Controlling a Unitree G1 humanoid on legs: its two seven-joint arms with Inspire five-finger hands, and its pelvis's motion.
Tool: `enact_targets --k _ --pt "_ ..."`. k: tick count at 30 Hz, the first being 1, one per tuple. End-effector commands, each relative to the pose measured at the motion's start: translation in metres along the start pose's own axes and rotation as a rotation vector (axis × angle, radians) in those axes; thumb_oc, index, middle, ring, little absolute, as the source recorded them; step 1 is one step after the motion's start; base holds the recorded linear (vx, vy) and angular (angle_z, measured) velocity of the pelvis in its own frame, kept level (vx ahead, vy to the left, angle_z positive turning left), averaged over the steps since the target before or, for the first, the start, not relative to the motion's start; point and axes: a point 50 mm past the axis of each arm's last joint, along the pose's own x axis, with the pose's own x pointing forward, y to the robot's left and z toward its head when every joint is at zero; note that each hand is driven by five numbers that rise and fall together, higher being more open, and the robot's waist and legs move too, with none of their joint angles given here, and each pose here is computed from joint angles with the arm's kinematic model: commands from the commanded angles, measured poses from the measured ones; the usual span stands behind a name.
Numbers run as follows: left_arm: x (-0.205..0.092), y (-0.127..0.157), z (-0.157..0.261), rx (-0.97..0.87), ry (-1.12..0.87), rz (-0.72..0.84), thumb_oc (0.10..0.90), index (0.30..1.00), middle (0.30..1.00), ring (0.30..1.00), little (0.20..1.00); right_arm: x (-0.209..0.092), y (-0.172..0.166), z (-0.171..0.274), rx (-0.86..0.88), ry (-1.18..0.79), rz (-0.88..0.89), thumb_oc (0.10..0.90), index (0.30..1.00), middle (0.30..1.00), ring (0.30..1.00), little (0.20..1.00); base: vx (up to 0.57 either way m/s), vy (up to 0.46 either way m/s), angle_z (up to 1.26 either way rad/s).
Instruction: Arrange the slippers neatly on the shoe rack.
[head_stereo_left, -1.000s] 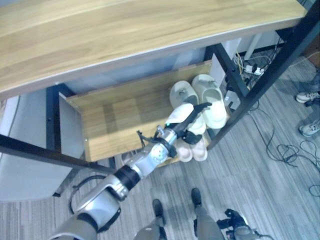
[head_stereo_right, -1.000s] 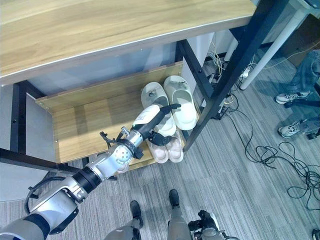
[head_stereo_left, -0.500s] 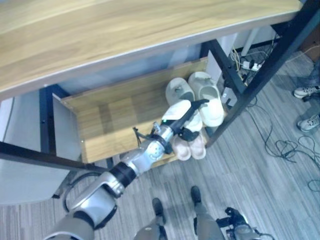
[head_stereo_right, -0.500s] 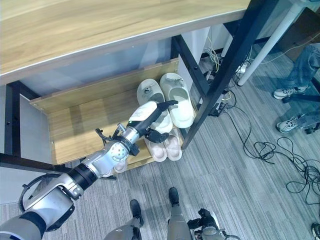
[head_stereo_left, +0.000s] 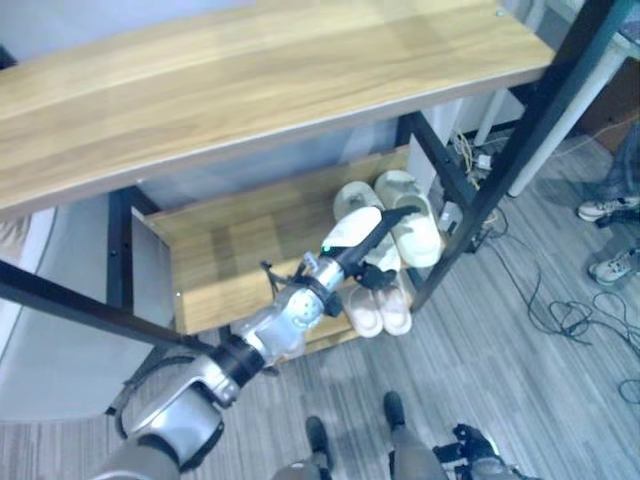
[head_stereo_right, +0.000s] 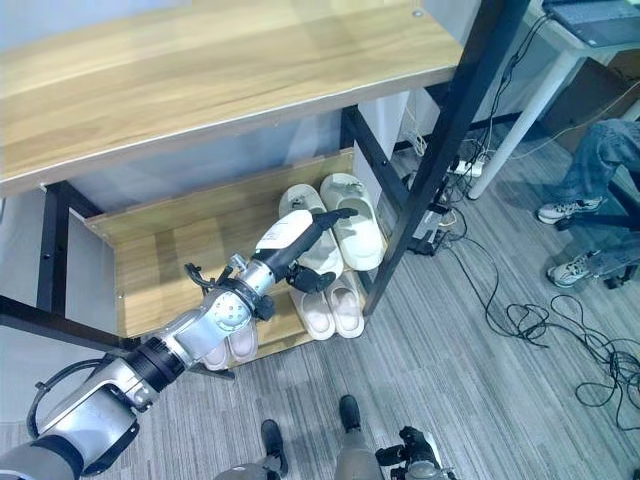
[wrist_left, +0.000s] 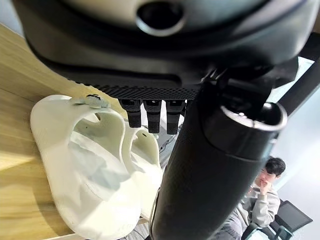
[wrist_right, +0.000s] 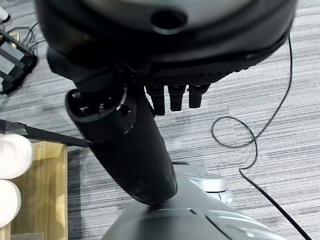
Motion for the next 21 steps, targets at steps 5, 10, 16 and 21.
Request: enact_targets --k 5,10,16,21 --pt "0.023 0.037 0.031 -0.103 -0.144 0.172 0.800 0.900 0.900 0.900 0.900 -0.002 -0.010 -0.023 -0.022 0.058 -0.013 0.800 0.900 0.900 0.900 0.900 0.00 0.000 0.00" --pt "-0.003 0.032 0.017 -0.268 -0.116 0.202 0.800 0.900 0.900 0.900 0.900 -0.005 -0.001 -0.029 0.030 0.076 0.011 0.800 0.900 0.900 0.900 0.900 0.02 -0.038 0.03" --pt "-0.054 0.014 0.010 -0.605 -0.108 0.169 0.800 0.900 0.900 0.900 0.900 -0.009 0.006 -0.042 0.041 0.116 0.049 0.800 0.900 0.900 0.900 0.900 -0.01 -0.058 0.18" --pt "-0.085 0.001 0.004 -0.762 -0.068 0.115 0.800 0.900 0.900 0.900 0.900 -0.010 0.012 -0.041 0.021 0.105 0.076 0.800 0.900 0.900 0.900 0.900 -0.04 -0.043 0.19"
